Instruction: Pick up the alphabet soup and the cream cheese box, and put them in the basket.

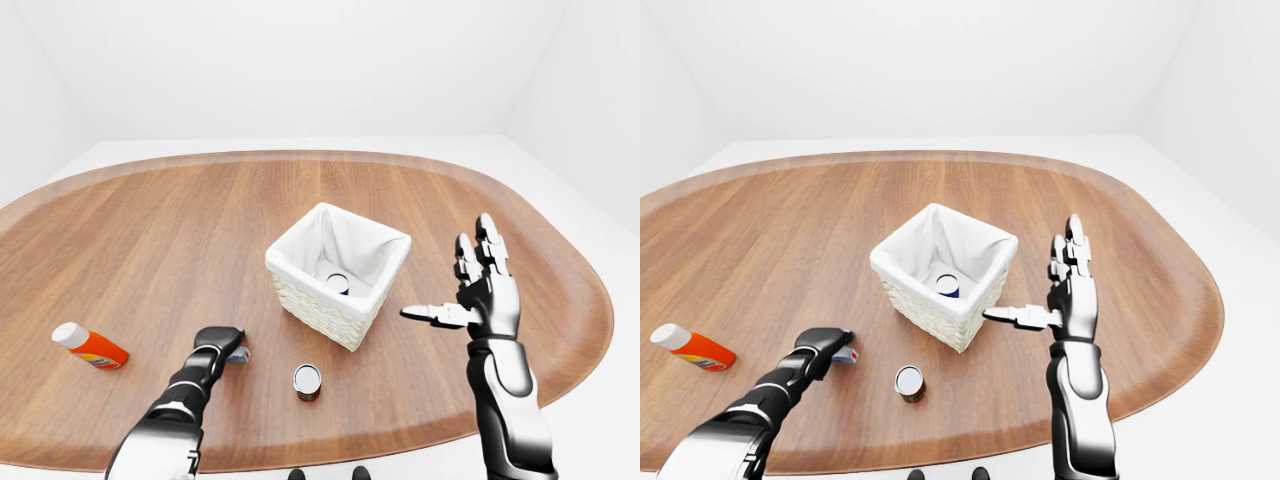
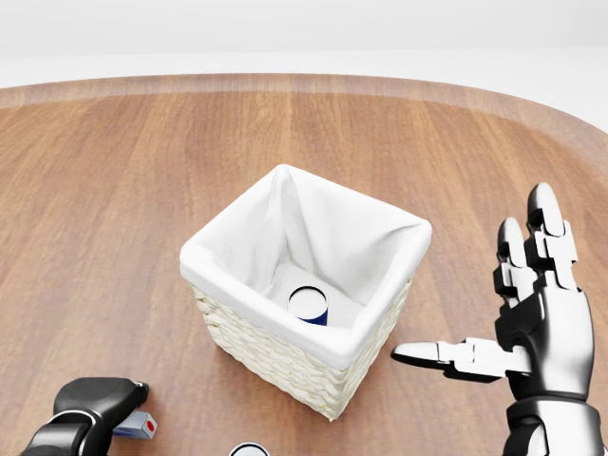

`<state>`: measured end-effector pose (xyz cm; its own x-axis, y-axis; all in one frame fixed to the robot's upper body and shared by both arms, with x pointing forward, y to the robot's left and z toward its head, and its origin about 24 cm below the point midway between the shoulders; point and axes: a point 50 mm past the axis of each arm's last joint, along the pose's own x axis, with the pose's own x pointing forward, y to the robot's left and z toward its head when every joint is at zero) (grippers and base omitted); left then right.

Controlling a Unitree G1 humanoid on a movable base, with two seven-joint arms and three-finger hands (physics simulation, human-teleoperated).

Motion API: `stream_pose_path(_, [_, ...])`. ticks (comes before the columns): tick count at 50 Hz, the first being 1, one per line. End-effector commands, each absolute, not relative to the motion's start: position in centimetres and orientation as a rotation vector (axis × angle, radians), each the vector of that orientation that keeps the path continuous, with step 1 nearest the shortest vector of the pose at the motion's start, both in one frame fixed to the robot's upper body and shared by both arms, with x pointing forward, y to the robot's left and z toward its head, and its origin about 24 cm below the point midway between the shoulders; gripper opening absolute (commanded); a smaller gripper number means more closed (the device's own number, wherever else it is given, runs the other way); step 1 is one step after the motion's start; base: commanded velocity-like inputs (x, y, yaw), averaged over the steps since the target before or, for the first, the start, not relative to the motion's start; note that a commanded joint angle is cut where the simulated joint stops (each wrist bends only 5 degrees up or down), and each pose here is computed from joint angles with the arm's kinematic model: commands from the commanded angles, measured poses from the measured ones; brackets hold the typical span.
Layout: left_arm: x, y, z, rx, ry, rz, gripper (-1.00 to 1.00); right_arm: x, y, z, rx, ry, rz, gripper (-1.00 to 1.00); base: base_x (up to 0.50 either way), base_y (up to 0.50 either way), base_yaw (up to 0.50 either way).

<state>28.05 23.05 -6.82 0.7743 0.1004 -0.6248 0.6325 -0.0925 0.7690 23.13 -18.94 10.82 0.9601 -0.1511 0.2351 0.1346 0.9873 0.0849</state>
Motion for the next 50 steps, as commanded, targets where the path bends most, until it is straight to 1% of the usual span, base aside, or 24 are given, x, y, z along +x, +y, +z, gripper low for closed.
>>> stream_pose_path(1, [25.8,23.2,-8.7,1.574,0.744,-0.616,-1.0,22.6,-18.7,11.4,0.123,-0.273,-0.083,1.0,0.0,0.0,0.0])
stream_pose_path(17, [26.0,23.3,-8.5,1.588,0.723,-0.6,-1.0,22.8,-17.9,10.7,0.116,-0.243,-0.035,1.0,0.0,0.0,0.0])
stream_pose_path(26, [28.2,23.4,-6.6,1.605,0.586,-0.447,-1.0,22.5,-17.7,10.8,0.109,-0.246,-0.018,1.0,0.0,0.0,0.0])
stream_pose_path(31, [28.6,23.4,-6.2,1.594,0.576,-0.425,-1.0,22.5,-17.4,10.6,0.097,-0.236,-0.003,1.0,0.0,0.0,0.0])
stream_pose_path(37, [29.4,23.3,-5.4,1.608,0.508,-0.366,-1.0,22.4,-17.2,10.5,0.089,-0.23,0.006,1.0,0.0,0.0,0.0])
stream_pose_path(41, [29.7,23.4,-5.0,1.586,0.503,-0.339,-1.0,22.4,-17.2,10.5,0.089,-0.23,0.007,1.0,0.0,0.0,0.0])
stream_pose_path(44, [30.4,23.8,-4.2,1.565,0.477,-0.275,-1.0,22.4,-17.2,10.5,0.086,-0.23,0.007,1.0,0.0,0.0,0.0])
stream_pose_path(50, [30.6,24.2,-3.7,1.561,0.465,-0.247,-1.0,22.4,-17.1,10.3,0.081,-0.22,0.009,1.0,0.0,0.0,0.0])
